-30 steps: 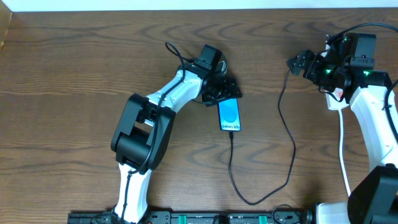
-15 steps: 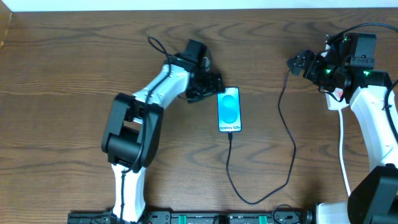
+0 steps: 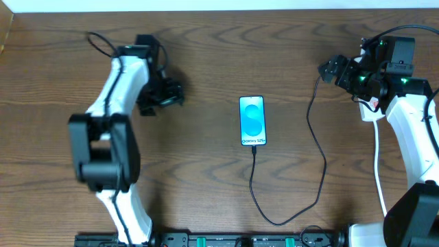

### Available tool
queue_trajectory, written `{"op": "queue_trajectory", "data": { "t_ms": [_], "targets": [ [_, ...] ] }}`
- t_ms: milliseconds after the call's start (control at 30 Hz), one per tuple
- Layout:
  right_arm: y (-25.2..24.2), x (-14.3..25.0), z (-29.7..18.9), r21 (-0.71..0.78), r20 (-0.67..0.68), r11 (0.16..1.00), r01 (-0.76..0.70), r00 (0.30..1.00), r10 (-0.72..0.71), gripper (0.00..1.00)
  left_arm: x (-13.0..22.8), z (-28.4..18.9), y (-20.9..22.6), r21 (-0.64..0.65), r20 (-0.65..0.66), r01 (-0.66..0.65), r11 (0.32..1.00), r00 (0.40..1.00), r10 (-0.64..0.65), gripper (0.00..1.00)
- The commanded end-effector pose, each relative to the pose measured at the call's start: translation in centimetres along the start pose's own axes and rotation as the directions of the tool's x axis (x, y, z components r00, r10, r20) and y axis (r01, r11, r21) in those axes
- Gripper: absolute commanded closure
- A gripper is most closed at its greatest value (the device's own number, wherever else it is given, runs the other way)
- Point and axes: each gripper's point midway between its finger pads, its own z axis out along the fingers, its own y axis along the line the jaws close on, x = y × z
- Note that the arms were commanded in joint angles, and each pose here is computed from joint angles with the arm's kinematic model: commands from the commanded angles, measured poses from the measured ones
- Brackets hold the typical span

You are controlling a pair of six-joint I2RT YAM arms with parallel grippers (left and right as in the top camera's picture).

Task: Plug charger to phone and switch on socket
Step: 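Open the left gripper and lift it away from the phone, then move the right gripper to the power strip beside the charger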

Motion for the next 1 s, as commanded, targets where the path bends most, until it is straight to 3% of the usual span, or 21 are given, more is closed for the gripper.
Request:
{"op": "queue_trajectory", "data": {
  "t_ms": [0,167,200,400,733,967],
  "targets": [
    [-0.1,-0.3,-0.3,0.012,0.016,1.000,0.016,1.000,-0.016,0.01,-0.1,-7.4,0.6,-0.052,0.186,-0.086,0.995,0.978,0.094,0.17],
    [-0.1,-0.3,-0.3,0.012,0.015,1.000,0.015,1.000,-0.015,0.01,1.9,-13.6,0.1,-0.002,0.323,-0.106,0.994,0.941,0.101,0.16],
    [-0.1,-0.3,-0.3,0.013,0.014,1.000,0.015,1.000,-0.015,0.01,2.2,-14.4,0.1,0.003,0.345,-0.109,0.994,0.933,0.101,0.04],
    [-0.1,-0.2,-0.3,0.014,0.010,1.000,0.013,1.000,-0.014,0.01,3.8,-18.8,0.1,0.031,0.460,-0.128,0.991,0.882,0.100,0.04],
    [-0.3,0.5,-0.3,0.020,-0.019,1.000,0.004,1.000,-0.003,0.01,4.3,-19.7,0.1,0.037,0.485,-0.133,0.990,0.869,0.099,0.04],
    [0.1,0.7,-0.4,-0.009,-0.031,0.993,0.119,0.992,-0.119,0.01,4.3,-19.7,0.1,0.037,0.484,-0.133,0.990,0.869,0.099,0.04]
  ]
}}
